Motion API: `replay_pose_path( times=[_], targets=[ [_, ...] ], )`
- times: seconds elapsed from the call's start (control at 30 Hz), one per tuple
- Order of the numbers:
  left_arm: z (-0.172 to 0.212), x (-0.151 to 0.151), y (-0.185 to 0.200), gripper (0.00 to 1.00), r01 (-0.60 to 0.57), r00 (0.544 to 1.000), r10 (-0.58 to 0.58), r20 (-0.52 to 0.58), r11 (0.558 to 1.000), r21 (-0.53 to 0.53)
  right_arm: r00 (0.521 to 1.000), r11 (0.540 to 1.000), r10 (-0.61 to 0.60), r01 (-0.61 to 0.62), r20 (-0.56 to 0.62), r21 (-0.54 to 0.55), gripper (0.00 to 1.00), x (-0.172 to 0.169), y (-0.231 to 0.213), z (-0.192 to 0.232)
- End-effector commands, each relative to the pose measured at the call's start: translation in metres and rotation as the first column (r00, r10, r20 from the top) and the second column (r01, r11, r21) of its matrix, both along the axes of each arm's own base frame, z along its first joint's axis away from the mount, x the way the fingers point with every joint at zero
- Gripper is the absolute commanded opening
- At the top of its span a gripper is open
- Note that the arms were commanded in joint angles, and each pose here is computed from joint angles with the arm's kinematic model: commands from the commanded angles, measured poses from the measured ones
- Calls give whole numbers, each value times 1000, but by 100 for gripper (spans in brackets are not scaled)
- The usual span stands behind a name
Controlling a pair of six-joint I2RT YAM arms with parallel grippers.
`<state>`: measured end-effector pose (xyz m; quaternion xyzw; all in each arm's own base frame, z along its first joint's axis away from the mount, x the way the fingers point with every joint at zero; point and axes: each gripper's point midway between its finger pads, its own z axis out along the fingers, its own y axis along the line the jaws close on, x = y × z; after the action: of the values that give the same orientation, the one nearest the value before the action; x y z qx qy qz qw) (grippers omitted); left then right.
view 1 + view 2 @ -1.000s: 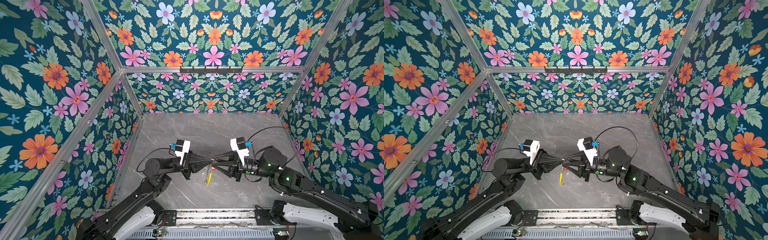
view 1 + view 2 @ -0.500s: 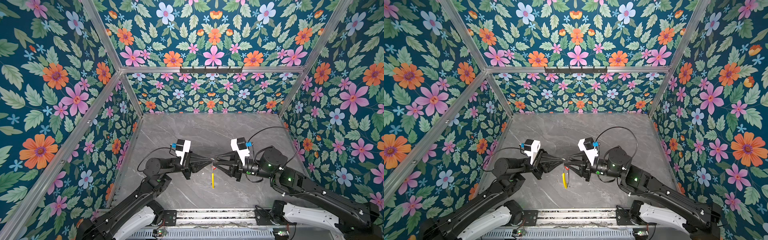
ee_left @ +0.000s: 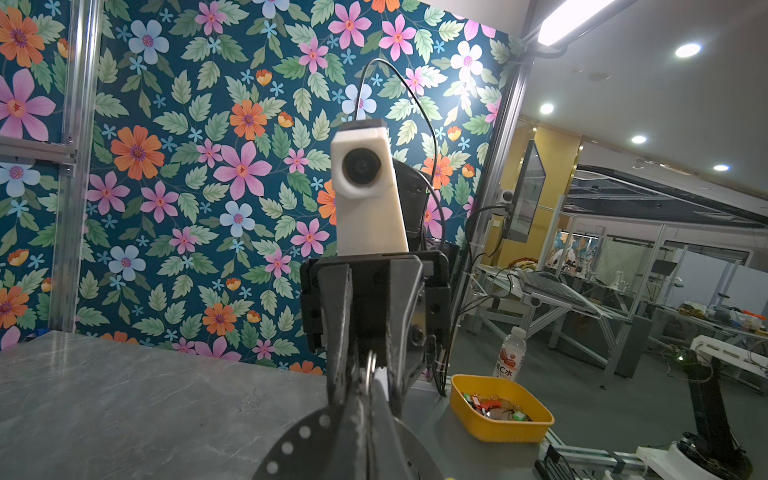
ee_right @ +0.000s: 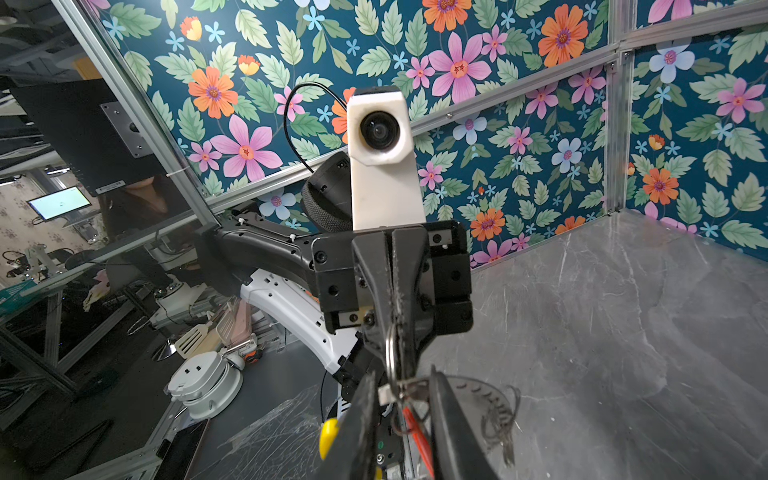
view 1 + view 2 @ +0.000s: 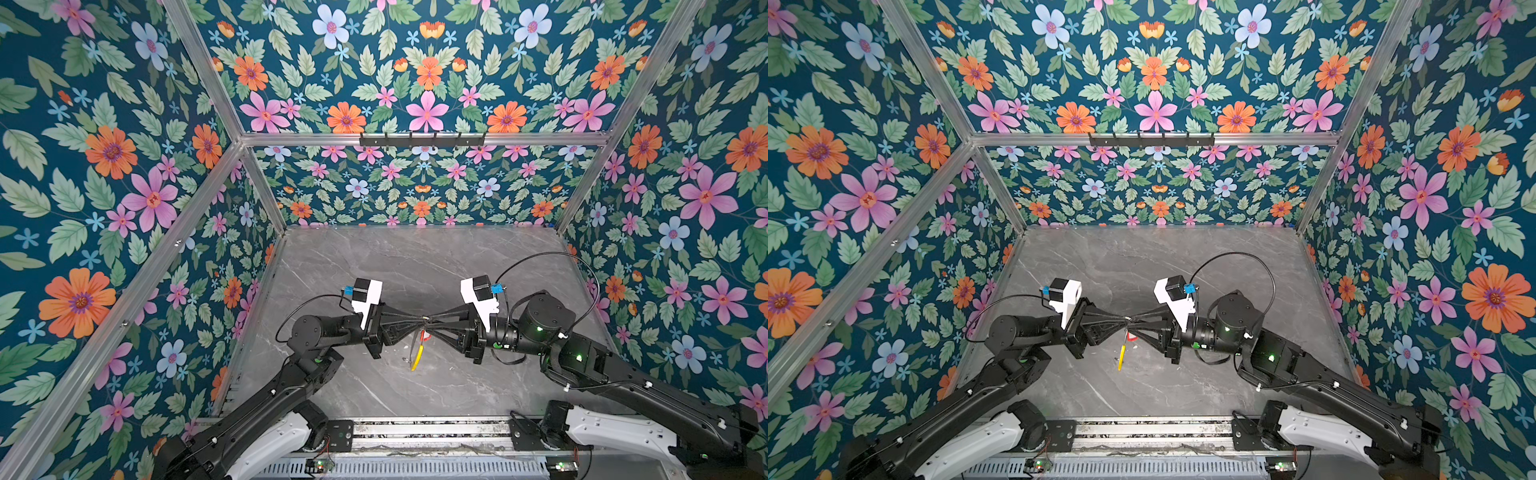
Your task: Remove the keys from the keyring
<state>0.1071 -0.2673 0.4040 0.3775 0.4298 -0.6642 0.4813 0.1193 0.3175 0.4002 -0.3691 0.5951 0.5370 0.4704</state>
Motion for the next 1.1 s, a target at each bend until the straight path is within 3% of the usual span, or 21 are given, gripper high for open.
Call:
replay_pose_path(
  times=[0.0,0.23,0.47,1.07],
  targets=[
    [2,0,1,0,-8,1000,8,18,1000,-10,1000,1000,-7,6,27,22,24,-1,-3,9],
    [2,1,1,0,-15,1000,15,16,1000,-7,1000,1000,16,-16,0,-2,24,-3,1,4],
    [0,2,1,0,-19,1000,19,9,1000,-3,1000,1000,-3,3,-3,0,14,0,-1,3],
    [-1,4,-2,0,-9,1000,9,-7,1000,3,1000,1000,18,-18,-11,-14,0,-2,2,0]
  ],
)
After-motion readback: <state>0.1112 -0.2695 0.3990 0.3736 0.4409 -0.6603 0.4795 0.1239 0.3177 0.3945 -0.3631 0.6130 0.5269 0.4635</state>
